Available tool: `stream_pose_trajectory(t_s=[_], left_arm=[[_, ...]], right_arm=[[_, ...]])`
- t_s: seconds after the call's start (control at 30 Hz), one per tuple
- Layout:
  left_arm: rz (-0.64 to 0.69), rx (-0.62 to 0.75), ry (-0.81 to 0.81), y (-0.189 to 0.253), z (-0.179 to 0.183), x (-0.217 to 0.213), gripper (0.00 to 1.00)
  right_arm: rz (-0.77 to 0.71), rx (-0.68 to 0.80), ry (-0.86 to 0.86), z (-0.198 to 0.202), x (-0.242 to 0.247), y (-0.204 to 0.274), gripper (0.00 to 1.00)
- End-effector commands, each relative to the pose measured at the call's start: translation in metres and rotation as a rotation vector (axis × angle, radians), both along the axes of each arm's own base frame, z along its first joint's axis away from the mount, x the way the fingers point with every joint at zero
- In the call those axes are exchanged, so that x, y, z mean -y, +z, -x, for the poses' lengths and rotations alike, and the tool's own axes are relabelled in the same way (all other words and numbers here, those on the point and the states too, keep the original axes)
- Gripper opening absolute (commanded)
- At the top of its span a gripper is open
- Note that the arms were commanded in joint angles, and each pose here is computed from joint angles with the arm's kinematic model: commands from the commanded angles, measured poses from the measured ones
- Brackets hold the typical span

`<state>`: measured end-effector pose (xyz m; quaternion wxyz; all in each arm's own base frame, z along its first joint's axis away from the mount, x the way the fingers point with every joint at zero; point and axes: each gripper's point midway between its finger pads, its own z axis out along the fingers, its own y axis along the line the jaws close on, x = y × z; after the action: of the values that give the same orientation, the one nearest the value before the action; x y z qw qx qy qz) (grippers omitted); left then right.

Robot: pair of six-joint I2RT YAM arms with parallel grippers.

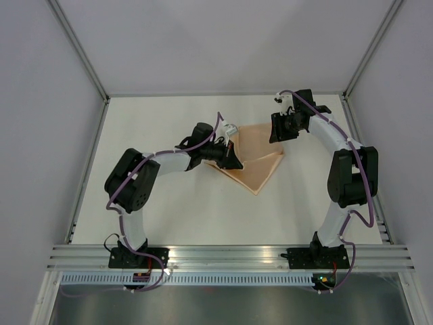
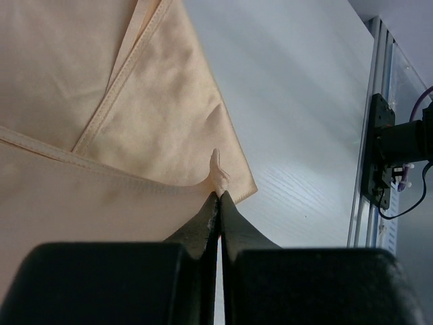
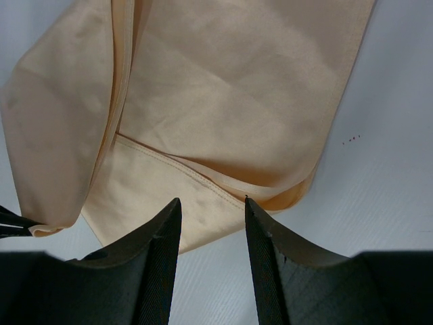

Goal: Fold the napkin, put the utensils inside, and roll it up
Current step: Fold the napkin at the center of the board.

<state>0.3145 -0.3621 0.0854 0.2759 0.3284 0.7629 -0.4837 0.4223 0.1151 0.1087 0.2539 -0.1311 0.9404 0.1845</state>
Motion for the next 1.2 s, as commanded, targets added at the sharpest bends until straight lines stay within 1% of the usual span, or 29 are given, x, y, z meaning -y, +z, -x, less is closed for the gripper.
stream_pose_trajectory(t_s=[0.0, 0.17, 0.27, 0.63, 0.83, 0.93, 1.03, 1.07, 1.13, 1.17], left_arm=[[0.039, 0.123, -0.027, 0.036, -0.008, 0.005, 0.02], [0.053, 0.130, -0.036, 0.041, -0.010, 0.008, 0.02], [0.045, 0.109, -0.054, 0.037, -0.008, 0.010, 0.02], [-0.027, 0.010, -0.106, -0.009, 0.014, 0.012, 0.03], [-0.056, -0.015, -0.127, -0.027, 0.024, 0.019, 0.08], [-0.071, -0.022, -0.131, -0.034, 0.030, 0.023, 0.12], [-0.081, -0.021, -0.131, -0.038, 0.032, 0.025, 0.21], [-0.079, -0.018, -0.132, -0.037, 0.032, 0.026, 0.27], [-0.079, -0.012, -0.124, -0.037, 0.032, 0.027, 0.34], [-0.079, -0.011, -0.121, -0.038, 0.031, 0.027, 0.40]], right_arm=[[0.008, 0.035, -0.009, -0.007, 0.000, 0.012, 0.48], [0.008, 0.032, -0.009, -0.006, 0.000, 0.012, 0.48], [0.008, 0.031, -0.007, -0.005, 0.000, 0.012, 0.49], [0.008, 0.027, -0.008, -0.006, 0.000, 0.010, 0.49], [0.011, 0.026, -0.010, -0.007, 0.001, 0.008, 0.49], [0.012, 0.025, -0.009, -0.007, 0.000, 0.008, 0.49], [0.012, 0.022, -0.009, -0.007, 0.000, 0.006, 0.48], [0.014, 0.022, -0.010, -0.007, 0.001, 0.006, 0.49], [0.015, 0.023, -0.009, -0.007, 0.000, 0.007, 0.49], [0.015, 0.023, -0.009, -0.007, 0.000, 0.007, 0.49]])
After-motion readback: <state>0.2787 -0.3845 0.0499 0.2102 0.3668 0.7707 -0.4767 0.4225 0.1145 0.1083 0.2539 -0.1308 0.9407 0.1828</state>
